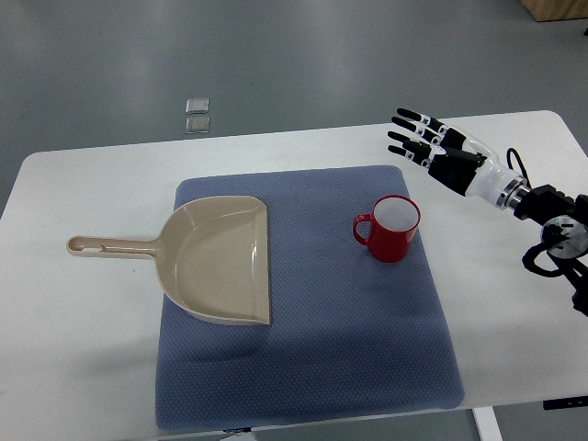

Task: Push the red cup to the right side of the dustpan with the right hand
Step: 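Lower the right hand toward the red mug's side farthest from the dustpan, then press the right hand's fingers against the red mug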

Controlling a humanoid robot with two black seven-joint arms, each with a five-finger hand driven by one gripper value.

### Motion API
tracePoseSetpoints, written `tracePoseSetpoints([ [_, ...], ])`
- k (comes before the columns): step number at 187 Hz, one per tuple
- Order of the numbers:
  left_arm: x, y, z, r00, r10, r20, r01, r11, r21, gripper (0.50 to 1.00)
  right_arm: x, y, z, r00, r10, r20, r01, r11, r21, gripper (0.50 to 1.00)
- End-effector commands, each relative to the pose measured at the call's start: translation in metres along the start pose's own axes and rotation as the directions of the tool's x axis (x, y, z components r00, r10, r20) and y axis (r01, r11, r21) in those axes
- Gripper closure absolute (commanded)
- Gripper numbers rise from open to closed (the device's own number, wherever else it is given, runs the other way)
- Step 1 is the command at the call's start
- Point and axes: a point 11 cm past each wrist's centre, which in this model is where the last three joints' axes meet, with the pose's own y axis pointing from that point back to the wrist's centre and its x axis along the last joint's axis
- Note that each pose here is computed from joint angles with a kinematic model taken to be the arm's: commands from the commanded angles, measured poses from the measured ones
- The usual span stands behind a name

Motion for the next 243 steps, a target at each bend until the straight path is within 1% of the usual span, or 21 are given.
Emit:
tracePoseSetpoints([
  [1,0.0,0.0,0.0,1.0,-0.001,0.0,0.001,1.0,0.0,0.5,0.008,0.014,-0.005,0.989,-0.005,-0.146,-0.004,0.998,-0.055,0.562],
  [7,0.0,0.0,0.0,1.0,-0.001,0.0,0.001,1.0,0.0,0.5,0.01,0.017,-0.008,0.981,-0.008,-0.195,-0.001,0.999,-0.049,0.564],
  [18,0.0,0.0,0.0,1.0,-0.001,0.0,0.001,1.0,0.0,0.5,0.01,0.022,-0.019,0.96,-0.024,-0.28,0.028,1.0,0.01,0.564],
  [34,-0.001,0.0,0.0,1.0,-0.003,0.0,0.003,1.0,0.0,0.5,0.006,0.026,-0.026,0.932,-0.049,-0.359,0.077,0.995,0.066,0.564],
  [81,-0.001,0.0,0.0,1.0,-0.003,0.0,0.003,1.0,0.0,0.5,0.006,0.041,-0.006,0.933,-0.055,-0.355,0.099,0.989,0.107,0.564],
  [110,-0.001,0.0,0.0,1.0,-0.003,0.0,0.003,1.0,0.0,0.5,0.002,0.044,0.01,0.929,-0.076,-0.362,0.115,0.99,0.085,0.564],
  [141,-0.002,0.0,-0.001,1.0,-0.006,0.002,0.006,1.0,0.002,0.5,0.005,0.05,0.021,0.933,-0.069,-0.352,0.098,0.993,0.065,0.564],
  [195,-0.001,0.0,-0.001,1.0,-0.003,0.002,0.003,1.0,0.002,0.5,0.0,0.05,0.038,0.942,-0.083,-0.327,0.103,0.994,0.045,0.564],
  [213,-0.001,0.0,0.0,1.0,-0.004,0.002,0.004,1.0,0.0,0.5,-0.004,0.052,0.053,0.944,-0.102,-0.315,0.111,0.994,0.012,0.564],
  [243,-0.001,0.0,-0.001,1.0,-0.003,0.0,0.003,1.0,0.001,0.5,-0.005,0.052,0.06,0.94,-0.102,-0.325,0.104,0.994,-0.012,0.564],
])
